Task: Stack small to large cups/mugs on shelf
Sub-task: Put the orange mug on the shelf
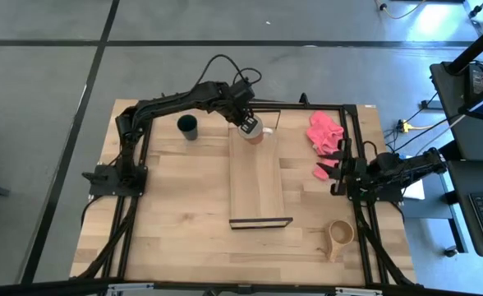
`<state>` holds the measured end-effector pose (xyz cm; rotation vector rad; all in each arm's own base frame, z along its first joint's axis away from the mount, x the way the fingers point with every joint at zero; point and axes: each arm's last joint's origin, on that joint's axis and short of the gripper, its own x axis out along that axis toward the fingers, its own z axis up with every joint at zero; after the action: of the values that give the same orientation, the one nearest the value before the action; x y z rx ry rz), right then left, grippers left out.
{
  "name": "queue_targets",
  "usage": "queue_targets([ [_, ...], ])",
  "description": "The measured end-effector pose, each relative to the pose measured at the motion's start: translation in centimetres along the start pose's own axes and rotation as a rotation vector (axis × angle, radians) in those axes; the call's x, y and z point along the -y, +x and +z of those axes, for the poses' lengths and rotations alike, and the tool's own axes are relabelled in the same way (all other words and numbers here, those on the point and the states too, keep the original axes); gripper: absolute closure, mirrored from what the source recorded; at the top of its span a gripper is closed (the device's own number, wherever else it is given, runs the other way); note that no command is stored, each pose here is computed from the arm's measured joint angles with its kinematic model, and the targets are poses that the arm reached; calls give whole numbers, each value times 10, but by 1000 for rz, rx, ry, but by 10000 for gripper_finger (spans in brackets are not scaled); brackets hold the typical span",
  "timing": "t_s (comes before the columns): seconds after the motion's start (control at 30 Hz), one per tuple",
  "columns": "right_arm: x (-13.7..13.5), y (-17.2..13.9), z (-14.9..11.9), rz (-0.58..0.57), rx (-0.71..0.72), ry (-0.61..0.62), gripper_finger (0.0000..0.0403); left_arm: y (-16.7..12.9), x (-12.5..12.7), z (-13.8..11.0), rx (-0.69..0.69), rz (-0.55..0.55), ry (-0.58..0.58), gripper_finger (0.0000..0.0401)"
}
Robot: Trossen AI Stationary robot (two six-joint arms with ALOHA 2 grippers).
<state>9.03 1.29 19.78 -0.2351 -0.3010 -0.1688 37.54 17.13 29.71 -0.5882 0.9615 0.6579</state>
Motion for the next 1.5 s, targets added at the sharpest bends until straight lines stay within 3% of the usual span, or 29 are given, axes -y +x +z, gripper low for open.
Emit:
queue_targets([
  [0.3,0,0,1,-2,6,9,292,10,5,1,3,-23,7,388],
  [0.47,2,0,4,-19,33,86,292,10,2,0,-14,-11,2,387],
  [0.67,4,5,2,-147,-115,222,292,10,2,0,-19,-9,2,386],
  [0.77,5,11,15,-116,-121,205,292,10,2,0,-19,-10,1,386],
  [0.9,8,28,49,-36,-113,74,292,10,1,-1,-27,-6,0,385],
  [0.97,11,39,65,-93,-167,51,292,10,2,-1,-24,-8,-2,385],
  [1.1,17,59,83,-335,-417,23,292,10,2,-1,-27,-10,-3,385],
  [1.17,16,68,90,-361,-503,14,292,10,2,-1,-29,-9,-3,385],
  [1.27,13,83,101,-289,-598,-18,292,10,1,-2,-35,-6,-3,385],
  [1.33,11,95,106,-315,-613,63,292,10,1,-2,-35,-6,-3,385],
  [1.5,17,116,104,-511,-664,252,292,10,3,-3,-36,-8,1,384],
])
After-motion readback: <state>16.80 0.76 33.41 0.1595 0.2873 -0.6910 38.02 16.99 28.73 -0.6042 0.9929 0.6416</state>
